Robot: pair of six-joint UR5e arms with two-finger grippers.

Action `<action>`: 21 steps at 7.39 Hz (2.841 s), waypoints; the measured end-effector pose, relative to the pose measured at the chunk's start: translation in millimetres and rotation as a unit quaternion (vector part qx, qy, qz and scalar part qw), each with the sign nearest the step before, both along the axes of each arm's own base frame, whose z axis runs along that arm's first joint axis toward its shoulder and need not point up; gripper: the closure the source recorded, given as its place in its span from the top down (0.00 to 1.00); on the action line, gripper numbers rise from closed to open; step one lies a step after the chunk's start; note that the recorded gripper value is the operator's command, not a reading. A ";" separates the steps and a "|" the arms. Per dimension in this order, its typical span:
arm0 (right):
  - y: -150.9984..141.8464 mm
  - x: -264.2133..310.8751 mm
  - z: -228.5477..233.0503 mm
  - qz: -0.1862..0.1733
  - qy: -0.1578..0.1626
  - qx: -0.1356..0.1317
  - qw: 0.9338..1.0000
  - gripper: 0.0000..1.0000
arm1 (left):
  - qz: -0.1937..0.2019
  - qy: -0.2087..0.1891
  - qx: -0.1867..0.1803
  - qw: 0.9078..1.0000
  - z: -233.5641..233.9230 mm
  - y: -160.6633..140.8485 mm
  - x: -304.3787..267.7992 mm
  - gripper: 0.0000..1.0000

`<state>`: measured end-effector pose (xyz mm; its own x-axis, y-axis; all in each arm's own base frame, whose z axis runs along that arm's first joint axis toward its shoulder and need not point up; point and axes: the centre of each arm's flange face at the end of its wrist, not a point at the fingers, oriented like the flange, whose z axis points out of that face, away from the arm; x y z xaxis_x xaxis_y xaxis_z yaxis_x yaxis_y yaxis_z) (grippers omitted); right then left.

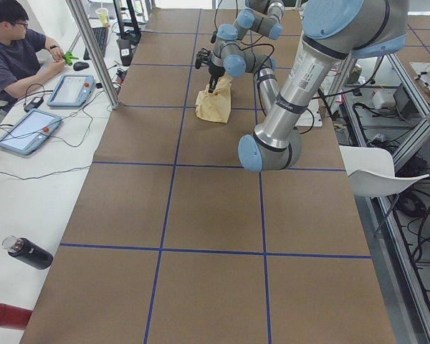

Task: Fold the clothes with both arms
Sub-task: 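Lift the near edge with both grippers and fold it away from the robot, then release the shirt and raise both grippers, then press down on the folded shirt with the right gripper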

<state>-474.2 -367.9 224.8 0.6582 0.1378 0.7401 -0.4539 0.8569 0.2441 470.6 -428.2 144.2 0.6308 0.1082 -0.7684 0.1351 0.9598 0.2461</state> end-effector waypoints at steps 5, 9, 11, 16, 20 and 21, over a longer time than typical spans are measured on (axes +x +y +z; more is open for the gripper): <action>-72.9 -30.1 41.7 -0.016 0.040 0.003 0.999 1.00 | -0.016 -0.016 0.034 0.999 54.7 -74.2 50.8 1.00; -73.9 -23.4 -31.6 -0.072 -0.033 -0.028 0.996 0.99 | 0.072 -0.022 0.133 0.988 88.3 -88.2 -48.1 1.00; -37.9 -79.2 -68.9 -0.034 -0.037 -0.059 0.997 0.95 | 0.081 -0.029 0.146 0.986 101.9 -87.2 -67.6 1.00; -37.1 -170.4 -100.3 -0.010 -0.012 -0.121 0.993 0.95 | 0.079 -0.031 0.146 0.986 105.1 -89.2 -73.3 1.00; -27.4 -188.1 -92.0 -0.052 0.002 -0.146 0.988 0.83 | 0.074 -0.032 0.145 0.986 105.2 -92.3 -77.3 1.00; -30.4 -190.2 -87.4 -0.055 0.013 -0.137 0.989 0.80 | 0.074 -0.032 0.145 0.986 105.3 -92.5 -77.6 1.00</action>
<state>-664.4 -398.2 137.5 0.6987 0.2584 0.6671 -0.3517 0.9361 0.0058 393.0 -520.7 249.5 0.6386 0.4114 -0.6504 -0.0254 0.8559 0.5164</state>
